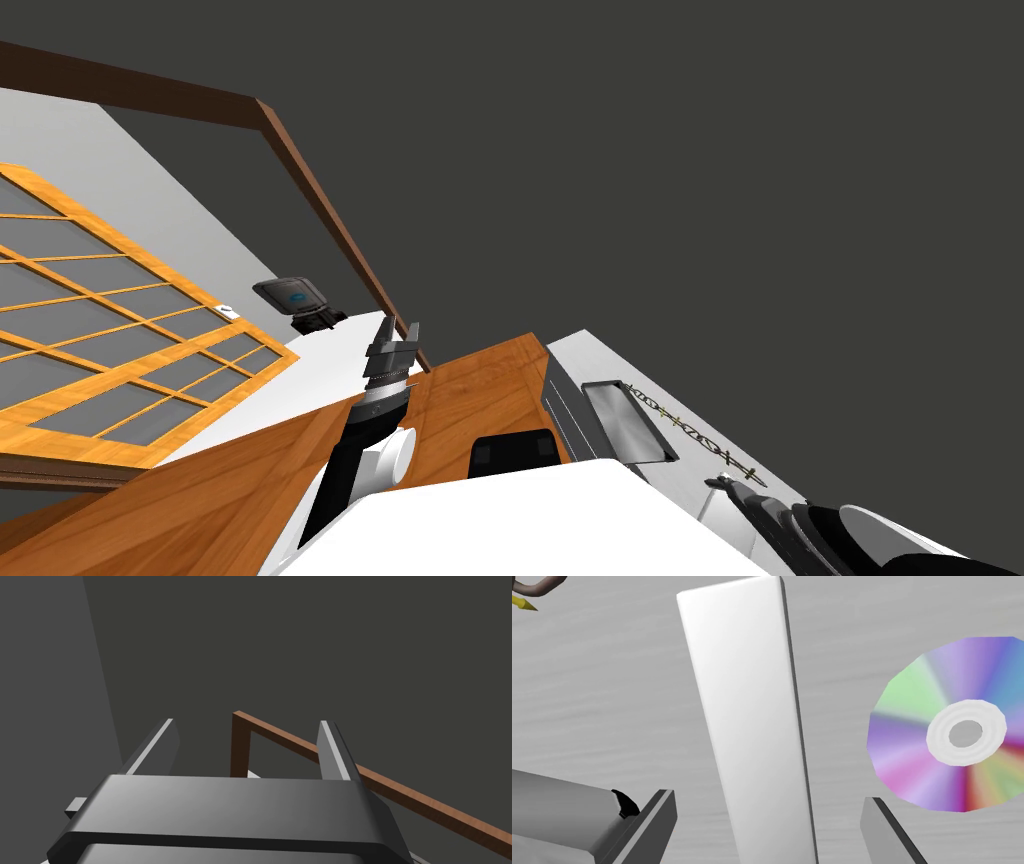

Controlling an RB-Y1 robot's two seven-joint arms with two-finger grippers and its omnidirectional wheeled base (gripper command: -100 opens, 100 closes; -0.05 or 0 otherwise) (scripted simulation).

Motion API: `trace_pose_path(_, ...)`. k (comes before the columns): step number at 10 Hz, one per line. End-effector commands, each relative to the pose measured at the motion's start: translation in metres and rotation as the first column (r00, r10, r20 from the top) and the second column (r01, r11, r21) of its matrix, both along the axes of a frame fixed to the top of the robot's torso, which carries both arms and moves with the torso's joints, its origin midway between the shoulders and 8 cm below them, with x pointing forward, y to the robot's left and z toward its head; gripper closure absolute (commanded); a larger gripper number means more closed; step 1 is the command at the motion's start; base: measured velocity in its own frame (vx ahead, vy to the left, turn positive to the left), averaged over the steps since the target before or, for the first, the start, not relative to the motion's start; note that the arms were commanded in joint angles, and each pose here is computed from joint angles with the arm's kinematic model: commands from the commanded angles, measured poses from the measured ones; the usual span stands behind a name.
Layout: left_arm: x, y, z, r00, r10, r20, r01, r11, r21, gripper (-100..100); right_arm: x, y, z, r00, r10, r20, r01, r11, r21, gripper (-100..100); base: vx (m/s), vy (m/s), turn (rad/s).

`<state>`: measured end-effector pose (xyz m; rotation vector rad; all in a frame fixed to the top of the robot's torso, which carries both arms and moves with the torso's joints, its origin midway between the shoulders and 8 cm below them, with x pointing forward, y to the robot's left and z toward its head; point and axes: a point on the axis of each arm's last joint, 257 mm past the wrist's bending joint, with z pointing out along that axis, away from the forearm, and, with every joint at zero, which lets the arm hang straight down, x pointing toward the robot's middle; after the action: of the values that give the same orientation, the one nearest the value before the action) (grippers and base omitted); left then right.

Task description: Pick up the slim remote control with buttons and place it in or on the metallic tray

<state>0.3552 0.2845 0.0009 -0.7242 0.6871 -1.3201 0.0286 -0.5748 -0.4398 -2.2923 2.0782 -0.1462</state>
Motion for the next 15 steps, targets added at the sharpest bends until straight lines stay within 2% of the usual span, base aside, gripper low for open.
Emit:
trace_pose_path(1, 0.0, 0.0, 0.0, 1.0, 0.0, 0.0, 0.0, 1.0, 0.0, 0, -0.014, -0.001, -0.003, 0.999, 0.007, -0.042, -0.007, 1.0, 0.007, -100, 0.114, -0.069, 0.04)
trace_pose_path(2, 0.0, 0.0, 0.0, 1.0, 0.0, 0.0, 0.0, 1.0, 0.0, 0, -0.026, 0.005, -0.01, 0.997, 0.003, -0.072, -0.001, 1.0, 0.026, -100, 0.111, -0.074, 0.041)
trace_pose_path(3, 0.0, 0.0, 0.0, 1.0, 0.0, 0.0, 0.0, 1.0, 0.0, 0, -0.019, 0.003, -0.007, 0.999, 0.005, -0.052, -0.004, 1.0, 0.015, -100, 0.047, -0.036, 0.014)
trace_pose_path(4, 0.0, 0.0, 0.0, 1.0, 0.0, 0.0, 0.0, 1.0, 0.0, 0, -0.02, 0.004, -0.008, 0.998, 0.005, -0.057, -0.004, 1.0, 0.018, 0, 0.009, -0.007, 0.001)
trace_pose_path(5, 0.0, 0.0, 0.0, 1.0, 0.0, 0.0, 0.0, 1.0, 0.0, 0, -0.028, 0.009, -0.02, 0.998, -0.008, -0.054, 0.009, 1.0, 0.017, -100, 0.007, -0.02, 0.08)
trace_pose_path(7, 0.0, 0.0, 0.0, 1.0, 0.0, 0.0, 0.0, 1.0, 0.0, 0, -0.036, 0.015, -0.033, 0.998, -0.019, -0.053, 0.02, 1.0, 0.017, -100, 0.009, -0.034, 0.079)
trace_pose_path(8, 0.0, 0.0, 0.0, 1.0, 0.0, 0.0, 0.0, 1.0, 0.0, 0, -0.033, 0.012, -0.029, 0.998, -0.014, -0.055, 0.015, 1.0, 0.018, -100, 0.003, -0.015, 0.018)
trace_pose_path(9, 0.0, 0.0, 0.0, 1.0, 0.0, 0.0, 0.0, 1.0, 0.0, 0, -0.033, 0.013, -0.03, 0.998, -0.015, -0.054, 0.016, 1.0, 0.017, 100, -0.001, -0.004, -0.012)
trace_pose_path(13, 0.0, 0.0, 0.0, 1.0, 0.0, 0.0, 0.0, 1.0, 0.0, 0, -0.034, 0.012, -0.03, 0.998, -0.013, -0.055, 0.014, 1.0, 0.017, 100, 0.0, 0.0, 0.003)
trace_pose_path(14, 0.0, 0.0, 0.0, 1.0, 0.0, 0.0, 0.0, 1.0, 0.0, 0, -0.034, 0.012, -0.03, 0.998, -0.014, -0.055, 0.015, 1.0, 0.017, 0, 0.0, 0.0, 0.0)
trace_pose_path(15, 0.0, 0.0, 0.0, 1.0, 0.0, 0.0, 0.0, 1.0, 0.0, 0, -0.026, 0.008, -0.018, 0.998, -0.005, -0.055, 0.006, 1.0, 0.017, 100, -0.005, 0.019, -0.102)
